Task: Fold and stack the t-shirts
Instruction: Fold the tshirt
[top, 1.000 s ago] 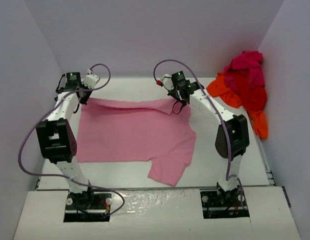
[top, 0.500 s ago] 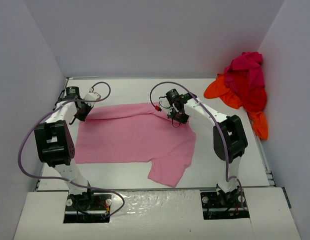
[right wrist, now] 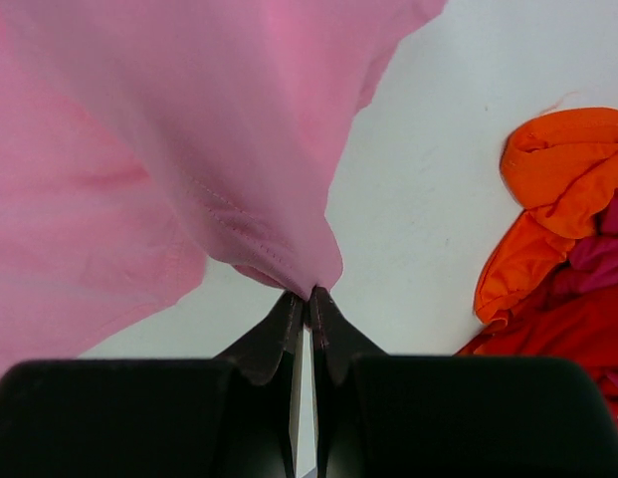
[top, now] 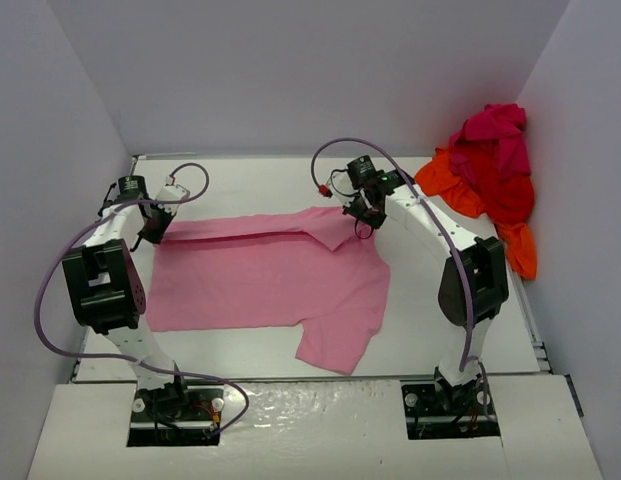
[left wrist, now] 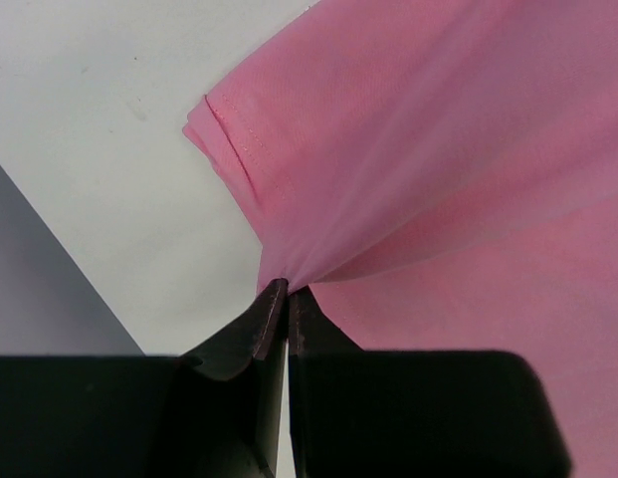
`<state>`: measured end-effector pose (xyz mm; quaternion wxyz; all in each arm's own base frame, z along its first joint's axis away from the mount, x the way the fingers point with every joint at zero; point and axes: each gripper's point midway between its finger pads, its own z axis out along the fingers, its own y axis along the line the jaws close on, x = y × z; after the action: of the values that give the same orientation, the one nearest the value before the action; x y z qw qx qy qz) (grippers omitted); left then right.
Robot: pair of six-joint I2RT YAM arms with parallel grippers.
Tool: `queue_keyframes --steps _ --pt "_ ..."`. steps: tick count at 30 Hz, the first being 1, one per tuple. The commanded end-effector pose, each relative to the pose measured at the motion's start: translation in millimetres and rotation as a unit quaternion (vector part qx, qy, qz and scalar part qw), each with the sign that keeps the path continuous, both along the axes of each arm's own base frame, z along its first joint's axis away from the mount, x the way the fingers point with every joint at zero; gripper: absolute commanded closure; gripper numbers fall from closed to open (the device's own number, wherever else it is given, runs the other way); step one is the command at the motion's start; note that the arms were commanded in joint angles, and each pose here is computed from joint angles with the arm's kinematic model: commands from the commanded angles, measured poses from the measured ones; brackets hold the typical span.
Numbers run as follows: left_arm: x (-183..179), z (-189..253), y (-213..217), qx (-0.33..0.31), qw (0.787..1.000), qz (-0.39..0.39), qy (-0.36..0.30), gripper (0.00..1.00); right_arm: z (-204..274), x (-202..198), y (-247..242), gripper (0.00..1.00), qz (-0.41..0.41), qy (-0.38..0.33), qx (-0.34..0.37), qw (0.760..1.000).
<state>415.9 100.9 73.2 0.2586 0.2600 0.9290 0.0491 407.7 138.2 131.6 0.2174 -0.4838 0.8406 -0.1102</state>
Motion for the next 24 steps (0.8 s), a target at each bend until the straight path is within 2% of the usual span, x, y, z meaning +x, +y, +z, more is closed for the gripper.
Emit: queue_keyframes --steps 1,2,4,7,9,11,12,13,14,20,21,22,23,24 --pt "13 24 3 -0.004 0.999 -0.012 -0.036 0.98 9 -20 -3 0.98 0.012 0.021 0.004 1.0" --pt "11 22 1 -0.006 0.999 -0.016 -0.033 0.96 1 -32 -1 0.95 0.025 0.046 0.004 0.999" --pt "6 22 0 -0.012 0.999 -0.021 -0.028 0.79 -11 -47 -1 0.9 0.036 0.076 -0.002 0.996" --pt "-3 31 0 -0.037 0.999 -0.022 -0.031 0.63 -29 -74 -5 0.82 0.054 0.132 -0.005 0.99" --pt "-10 40 -1 -0.047 0.998 -0.022 -0.04 0.62 -36 -85 -9 0.74 0.059 0.155 -0.013 0.986" --pt "-15 49 0 -0.055 0.997 -0.022 -0.053 0.54 -44 -97 -10 0.61 0.067 0.181 -0.016 0.981" --pt "-17 53 0 -0.053 0.997 -0.023 -0.057 0.54 -44 -99 -11 0.6 0.067 0.185 -0.018 0.98" --pt "-19 58 1 -0.052 0.996 -0.021 -0.065 0.49 -45 -101 -12 0.48 0.068 0.189 -0.019 0.979" --pt "-19 68 2 -0.05 0.995 -0.019 -0.081 0.47 -45 -103 -11 0.45 0.069 0.193 -0.019 0.979" --pt "6 107 10 -0.051 0.989 0.001 -0.139 0.44 -20 -51 -3 0.51 0.059 0.11 -0.015 0.992" --pt "9 98 8 -0.067 0.99 0.009 -0.123 0.45 -6 -32 0 0.56 0.049 0.076 -0.02 0.996" --pt "19 98 10 -0.076 0.99 0.017 -0.121 0.55 -10 -22 3 0.64 0.038 0.071 -0.021 0.997" --pt "22 99 10 -0.079 0.989 0.019 -0.122 0.59 -5 -14 6 0.77 0.034 0.059 -0.018 0.998" --pt "27 98 9 -0.083 0.989 0.022 -0.12 0.67 -2 -4 11 0.87 0.03 0.049 -0.013 0.998"
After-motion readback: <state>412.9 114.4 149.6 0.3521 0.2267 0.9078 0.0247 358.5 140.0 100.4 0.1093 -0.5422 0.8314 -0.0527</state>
